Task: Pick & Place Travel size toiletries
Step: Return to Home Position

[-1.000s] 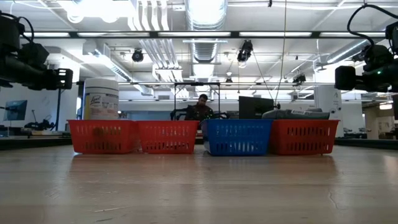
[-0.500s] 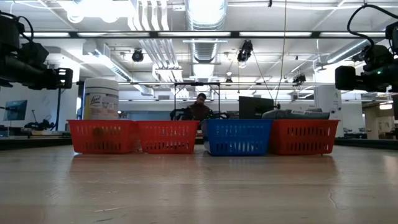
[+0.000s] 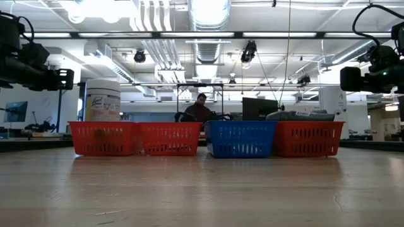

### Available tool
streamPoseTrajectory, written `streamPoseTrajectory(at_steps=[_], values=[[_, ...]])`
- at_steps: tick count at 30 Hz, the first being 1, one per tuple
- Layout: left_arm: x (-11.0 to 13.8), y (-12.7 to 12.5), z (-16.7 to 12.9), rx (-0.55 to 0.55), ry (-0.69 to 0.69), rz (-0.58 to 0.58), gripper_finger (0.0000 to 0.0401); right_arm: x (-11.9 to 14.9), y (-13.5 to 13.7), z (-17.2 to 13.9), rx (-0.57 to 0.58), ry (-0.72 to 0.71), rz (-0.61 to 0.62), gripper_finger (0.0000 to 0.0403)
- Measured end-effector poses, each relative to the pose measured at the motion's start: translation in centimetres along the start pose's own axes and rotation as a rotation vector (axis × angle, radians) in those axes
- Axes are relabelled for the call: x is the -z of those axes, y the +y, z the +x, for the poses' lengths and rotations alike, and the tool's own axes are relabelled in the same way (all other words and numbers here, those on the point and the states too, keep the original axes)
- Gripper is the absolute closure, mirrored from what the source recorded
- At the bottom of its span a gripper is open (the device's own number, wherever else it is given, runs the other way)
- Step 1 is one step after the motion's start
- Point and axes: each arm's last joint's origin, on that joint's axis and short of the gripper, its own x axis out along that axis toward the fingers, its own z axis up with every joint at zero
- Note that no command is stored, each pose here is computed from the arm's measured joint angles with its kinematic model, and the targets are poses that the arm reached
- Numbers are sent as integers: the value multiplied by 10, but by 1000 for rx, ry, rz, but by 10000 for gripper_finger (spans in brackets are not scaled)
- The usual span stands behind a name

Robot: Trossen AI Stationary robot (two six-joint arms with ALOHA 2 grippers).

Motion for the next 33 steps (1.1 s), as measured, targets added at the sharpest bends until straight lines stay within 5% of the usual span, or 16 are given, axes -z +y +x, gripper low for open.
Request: streamPoseTrajectory(at_steps=[14, 33], values=[[0, 0, 0, 1, 0, 0, 341, 0, 0, 0, 0, 0, 0, 183], [0, 0, 0, 1, 0, 0, 341, 0, 0, 0, 0, 0, 0, 124]])
